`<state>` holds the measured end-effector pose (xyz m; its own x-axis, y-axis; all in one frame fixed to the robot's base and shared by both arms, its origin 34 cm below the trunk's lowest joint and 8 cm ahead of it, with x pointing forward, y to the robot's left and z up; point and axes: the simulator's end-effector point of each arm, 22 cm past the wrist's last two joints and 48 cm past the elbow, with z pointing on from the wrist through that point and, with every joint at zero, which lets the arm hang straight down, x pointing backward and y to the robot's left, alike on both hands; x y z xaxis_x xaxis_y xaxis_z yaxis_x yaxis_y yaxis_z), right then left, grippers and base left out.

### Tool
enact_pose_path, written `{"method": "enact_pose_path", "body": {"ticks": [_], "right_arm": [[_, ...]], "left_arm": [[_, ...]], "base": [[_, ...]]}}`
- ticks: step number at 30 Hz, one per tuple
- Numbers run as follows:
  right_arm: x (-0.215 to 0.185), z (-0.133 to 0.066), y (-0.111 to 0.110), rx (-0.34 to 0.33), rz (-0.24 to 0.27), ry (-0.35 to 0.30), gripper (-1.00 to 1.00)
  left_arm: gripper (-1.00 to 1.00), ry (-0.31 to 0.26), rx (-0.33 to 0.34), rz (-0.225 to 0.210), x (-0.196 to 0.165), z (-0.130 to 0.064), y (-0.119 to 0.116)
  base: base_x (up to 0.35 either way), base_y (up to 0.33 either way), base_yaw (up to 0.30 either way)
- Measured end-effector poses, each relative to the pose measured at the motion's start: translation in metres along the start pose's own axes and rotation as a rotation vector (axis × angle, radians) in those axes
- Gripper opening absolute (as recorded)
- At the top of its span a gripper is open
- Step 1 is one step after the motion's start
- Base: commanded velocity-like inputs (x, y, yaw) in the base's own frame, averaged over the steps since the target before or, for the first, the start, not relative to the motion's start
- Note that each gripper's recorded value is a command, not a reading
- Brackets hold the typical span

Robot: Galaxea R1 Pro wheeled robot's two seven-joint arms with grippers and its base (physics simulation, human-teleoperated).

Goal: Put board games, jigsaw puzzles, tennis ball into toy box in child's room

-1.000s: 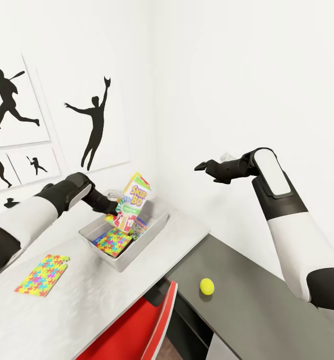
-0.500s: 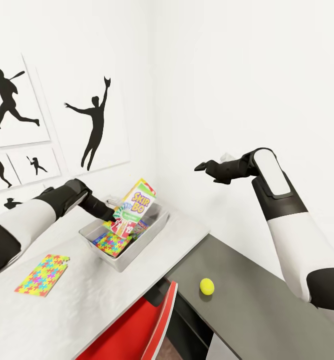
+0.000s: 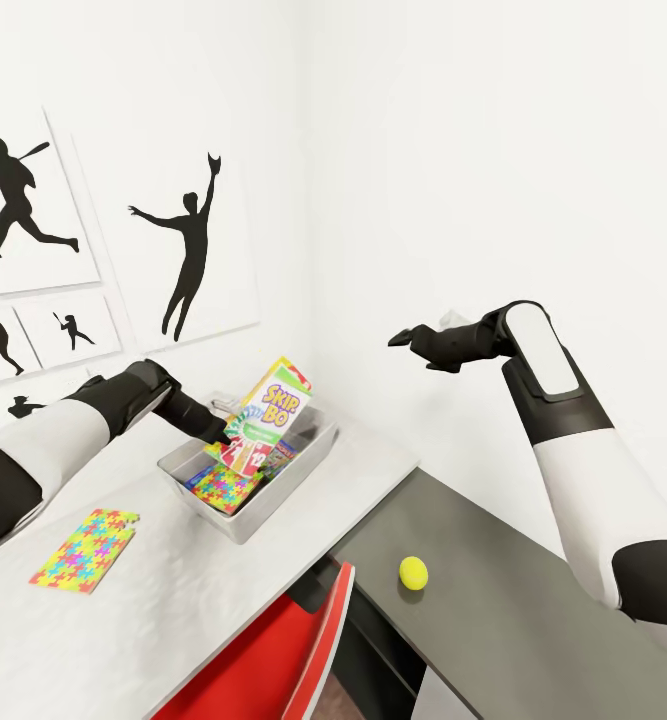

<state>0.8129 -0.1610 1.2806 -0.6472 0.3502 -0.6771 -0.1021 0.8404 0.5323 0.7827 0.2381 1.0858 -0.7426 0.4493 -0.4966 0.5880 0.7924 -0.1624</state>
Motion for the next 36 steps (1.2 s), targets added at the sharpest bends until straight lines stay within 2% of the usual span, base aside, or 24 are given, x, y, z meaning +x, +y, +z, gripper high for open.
{"method": "enact_pose_path", "body": {"ticks": [13,36], "right_arm": [[-0.001,0.000,-0.002,-0.004,0.012,-0.001,1.00],[0.010,0.021,-0.016,0.007,0.026,0.031,1.00]], "left_arm": [[-1.00,0.006,-0.005,-0.029,0.005,0.001,0.006],[-1.00,0.023,0.001,-0.038,0.010,0.019,0.014]], "base": [[0.000,0.000,0.000],[0.000,0.000,0.000]]}}
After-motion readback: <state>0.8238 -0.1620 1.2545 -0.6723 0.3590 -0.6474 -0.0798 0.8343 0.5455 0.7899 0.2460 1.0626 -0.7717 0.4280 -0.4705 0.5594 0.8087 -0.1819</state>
